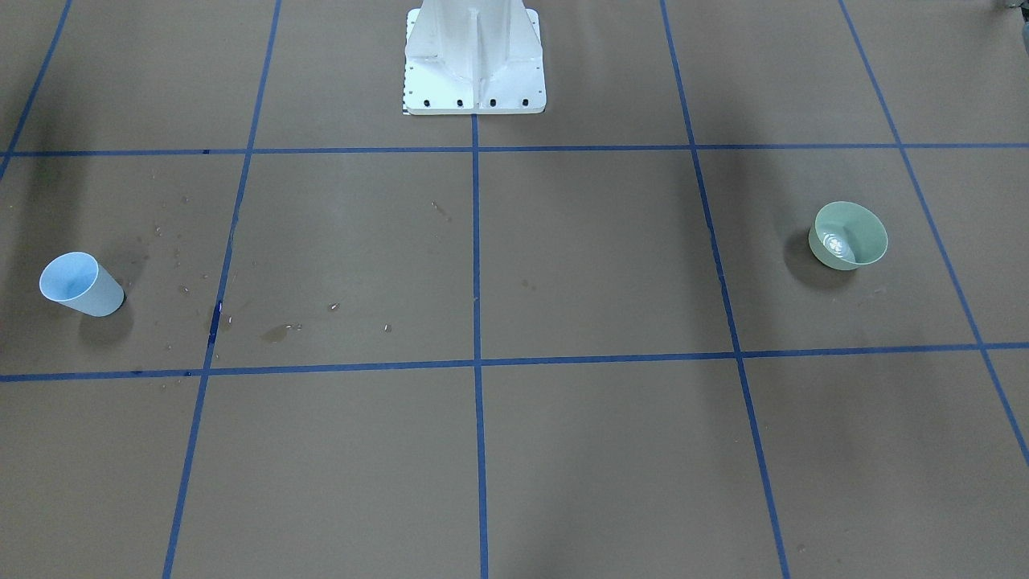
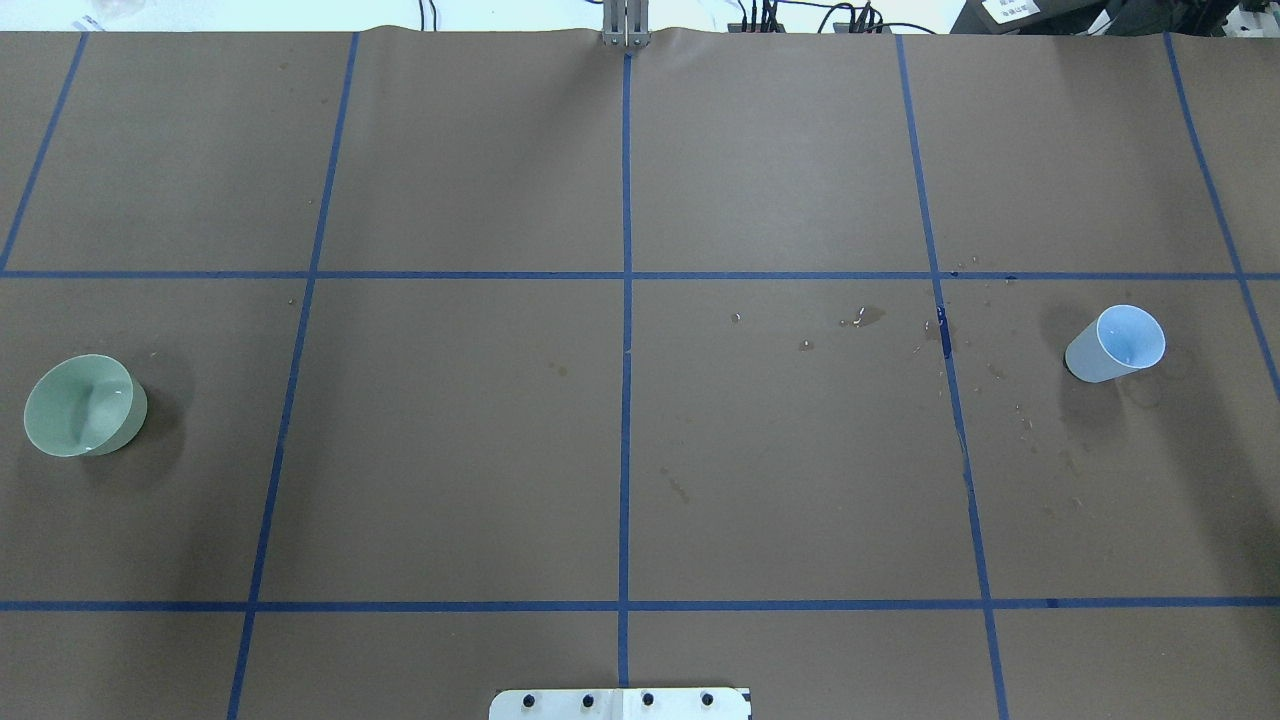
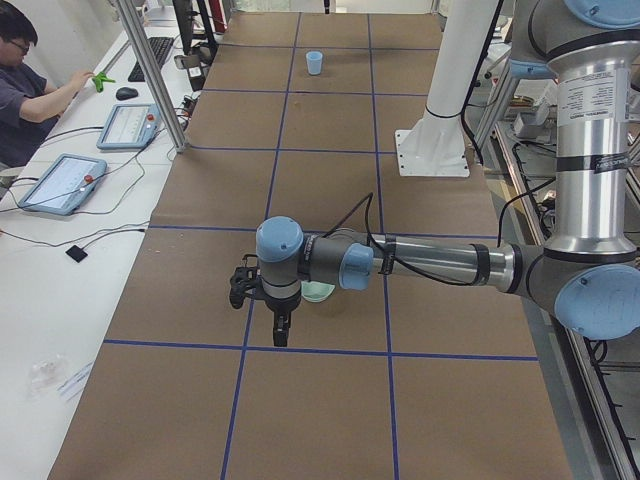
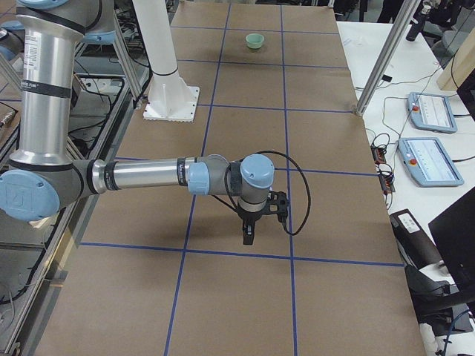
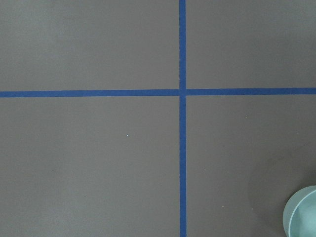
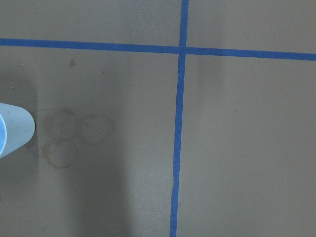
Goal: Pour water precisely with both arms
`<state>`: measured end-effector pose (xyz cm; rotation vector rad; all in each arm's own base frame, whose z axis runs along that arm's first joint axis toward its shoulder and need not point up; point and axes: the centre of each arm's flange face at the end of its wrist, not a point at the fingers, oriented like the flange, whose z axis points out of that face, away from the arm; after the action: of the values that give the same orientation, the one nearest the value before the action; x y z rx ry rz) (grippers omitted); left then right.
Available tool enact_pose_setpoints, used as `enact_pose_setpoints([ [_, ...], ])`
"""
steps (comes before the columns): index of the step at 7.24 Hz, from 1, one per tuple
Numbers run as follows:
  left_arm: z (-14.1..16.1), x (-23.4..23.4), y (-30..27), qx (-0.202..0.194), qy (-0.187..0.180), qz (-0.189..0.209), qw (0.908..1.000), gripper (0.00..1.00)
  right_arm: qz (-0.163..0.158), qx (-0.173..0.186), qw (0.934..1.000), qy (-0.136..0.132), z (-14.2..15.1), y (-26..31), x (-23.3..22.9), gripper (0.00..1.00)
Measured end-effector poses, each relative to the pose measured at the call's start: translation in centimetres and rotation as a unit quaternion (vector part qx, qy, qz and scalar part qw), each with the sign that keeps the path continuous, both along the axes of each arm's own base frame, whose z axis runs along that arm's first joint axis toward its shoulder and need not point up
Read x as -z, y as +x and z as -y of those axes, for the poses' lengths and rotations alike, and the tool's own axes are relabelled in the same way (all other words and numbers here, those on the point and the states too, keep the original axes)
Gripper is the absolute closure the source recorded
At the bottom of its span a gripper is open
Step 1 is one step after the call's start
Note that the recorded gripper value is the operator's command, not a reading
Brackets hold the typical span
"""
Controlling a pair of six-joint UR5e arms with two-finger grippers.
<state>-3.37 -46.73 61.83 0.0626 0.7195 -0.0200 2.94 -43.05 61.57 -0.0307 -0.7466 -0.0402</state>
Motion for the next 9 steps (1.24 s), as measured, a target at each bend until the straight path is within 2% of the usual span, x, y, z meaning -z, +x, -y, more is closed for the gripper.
enact_pose_setpoints([
  [5, 0.1, -0.2, 0.0, 0.0, -0.002, 0.002, 1.0, 0.0, 0.002, 0.0, 1.0, 0.006, 0.4, -0.1, 0.4, 0.01],
  [7, 0.8, 0.5, 3.1, -0.028, 0.008, -0.001, 0.9996, 0.0, 0.004, 0.0, 1.0, 0.009, 0.6, -0.1, 0.7, 0.01],
  [9, 1.8, 1.9, 5.8, -0.024, 0.025, -0.011, 0.9993, 0.0, 0.004, 0.0, 0.9999, 0.012, 0.7, -0.1, 1.0, 0.01],
])
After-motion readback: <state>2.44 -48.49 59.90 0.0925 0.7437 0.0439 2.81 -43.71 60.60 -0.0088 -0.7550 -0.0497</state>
